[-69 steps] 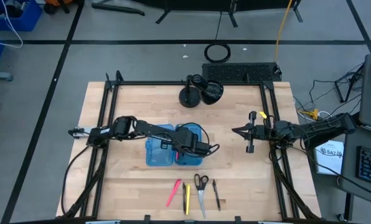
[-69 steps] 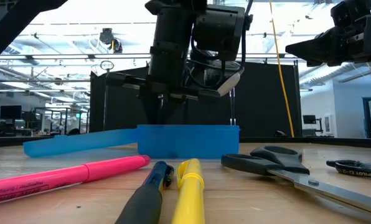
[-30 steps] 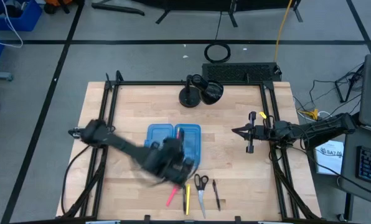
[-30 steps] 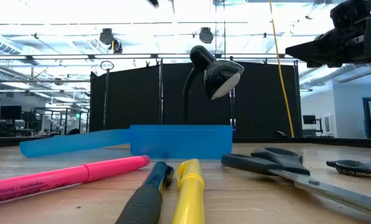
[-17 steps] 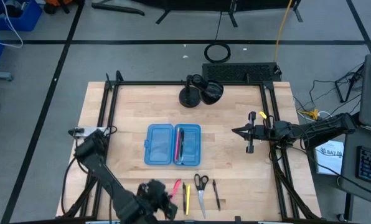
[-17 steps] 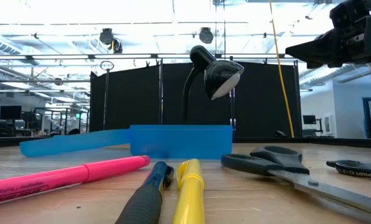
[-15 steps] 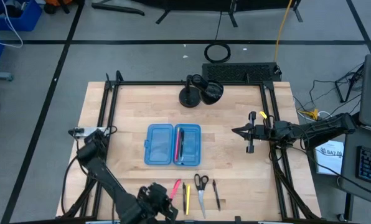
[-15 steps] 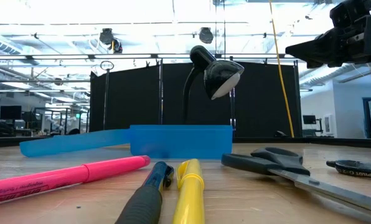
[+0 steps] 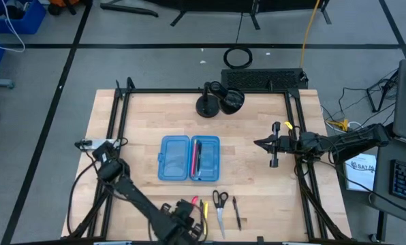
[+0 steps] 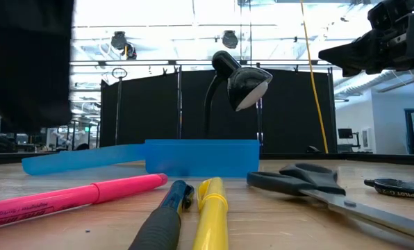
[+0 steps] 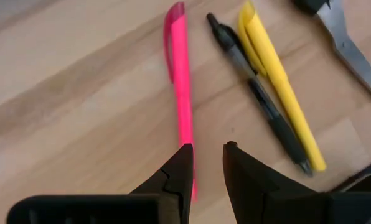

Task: Pick & place school supplies into a supply box
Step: Put the pink pen into the blue supply box

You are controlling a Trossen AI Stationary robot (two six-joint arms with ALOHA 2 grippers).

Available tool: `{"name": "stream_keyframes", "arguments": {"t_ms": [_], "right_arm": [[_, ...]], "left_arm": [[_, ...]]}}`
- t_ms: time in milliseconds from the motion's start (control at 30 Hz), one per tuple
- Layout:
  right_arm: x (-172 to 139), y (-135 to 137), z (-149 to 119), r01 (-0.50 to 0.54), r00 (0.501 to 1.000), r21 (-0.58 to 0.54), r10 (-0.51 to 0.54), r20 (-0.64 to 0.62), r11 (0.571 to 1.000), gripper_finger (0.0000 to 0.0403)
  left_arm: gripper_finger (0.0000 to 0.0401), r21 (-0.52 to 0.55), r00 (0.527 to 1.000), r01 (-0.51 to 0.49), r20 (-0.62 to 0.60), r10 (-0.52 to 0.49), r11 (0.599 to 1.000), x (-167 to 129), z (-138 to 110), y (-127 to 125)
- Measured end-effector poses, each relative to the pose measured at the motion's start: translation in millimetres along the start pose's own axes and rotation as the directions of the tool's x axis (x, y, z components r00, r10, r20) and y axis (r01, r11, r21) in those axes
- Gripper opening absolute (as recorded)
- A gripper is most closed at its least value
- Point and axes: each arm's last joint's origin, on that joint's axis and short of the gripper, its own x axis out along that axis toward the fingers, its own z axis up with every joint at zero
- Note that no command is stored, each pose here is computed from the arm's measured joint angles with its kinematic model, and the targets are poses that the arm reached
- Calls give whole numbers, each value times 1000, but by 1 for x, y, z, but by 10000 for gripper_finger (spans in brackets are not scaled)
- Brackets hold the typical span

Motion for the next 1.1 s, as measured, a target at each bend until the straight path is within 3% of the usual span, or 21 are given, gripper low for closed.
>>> {"name": "stream_keyframes", "arguments": {"t_ms": [367,500,800,933,1100], "right_arm": [[0,0,-1,-2,1000,-6,2,-5,1000,0],[0,0,-1,-1,1000,-8,1,-6,1000,0],[0,0,-1,-2,1000,-7,2,-6,1000,0],[0,0,-1,-2,1000,-6,2,-6,1000,0],[0,0,-1,-2,1000,-5,2,-5,1000,0]], "left_arm": [[96,131,993,0,-114,15,991,8,23,-5],[152,180,993,8,-114,12,984,8,22,-5],[341,158,981,33,-194,-2,987,7,19,-7],[364,165,981,10,-191,22,986,15,15,-7],[340,195,978,-24,-199,63,981,31,7,-7]]}}
